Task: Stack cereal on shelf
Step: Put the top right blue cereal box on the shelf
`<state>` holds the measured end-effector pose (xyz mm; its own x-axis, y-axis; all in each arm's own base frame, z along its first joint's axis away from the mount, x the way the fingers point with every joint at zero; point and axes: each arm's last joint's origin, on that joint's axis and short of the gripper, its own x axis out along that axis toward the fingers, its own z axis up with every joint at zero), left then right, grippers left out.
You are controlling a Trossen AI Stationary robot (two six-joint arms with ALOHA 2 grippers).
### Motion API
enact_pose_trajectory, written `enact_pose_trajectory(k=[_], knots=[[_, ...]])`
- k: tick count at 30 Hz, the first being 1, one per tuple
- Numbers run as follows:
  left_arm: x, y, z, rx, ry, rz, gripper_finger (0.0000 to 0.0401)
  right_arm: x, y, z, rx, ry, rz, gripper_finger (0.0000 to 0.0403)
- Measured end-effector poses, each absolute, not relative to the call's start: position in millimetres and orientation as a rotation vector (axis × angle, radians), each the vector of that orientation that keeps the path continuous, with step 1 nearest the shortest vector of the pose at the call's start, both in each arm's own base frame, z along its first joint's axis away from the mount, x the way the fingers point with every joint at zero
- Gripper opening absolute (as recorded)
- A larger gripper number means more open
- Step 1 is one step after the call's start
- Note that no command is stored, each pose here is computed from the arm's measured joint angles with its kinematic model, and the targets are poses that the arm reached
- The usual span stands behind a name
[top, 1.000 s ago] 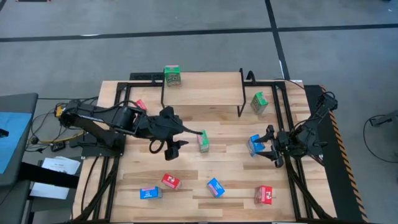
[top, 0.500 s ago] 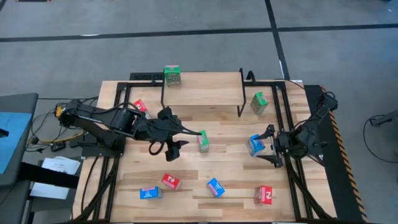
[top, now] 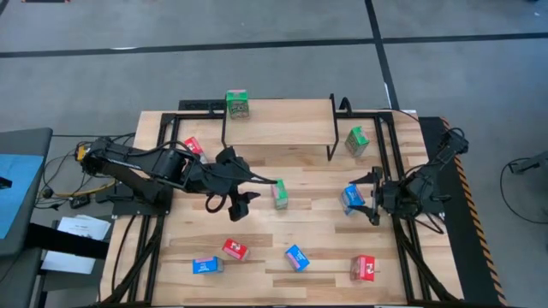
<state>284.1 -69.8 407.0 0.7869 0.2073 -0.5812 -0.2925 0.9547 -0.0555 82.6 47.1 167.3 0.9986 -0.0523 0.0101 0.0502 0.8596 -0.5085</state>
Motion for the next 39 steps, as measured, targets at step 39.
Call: enact_pose_trajectory(k=[39], knots=[[252.3, -56.0, 422.0, -0.030, 0.587, 0.416, 0.0261, 72.5, 30.2, 226.9, 0.340, -0.450, -0.114, 0.0381]])
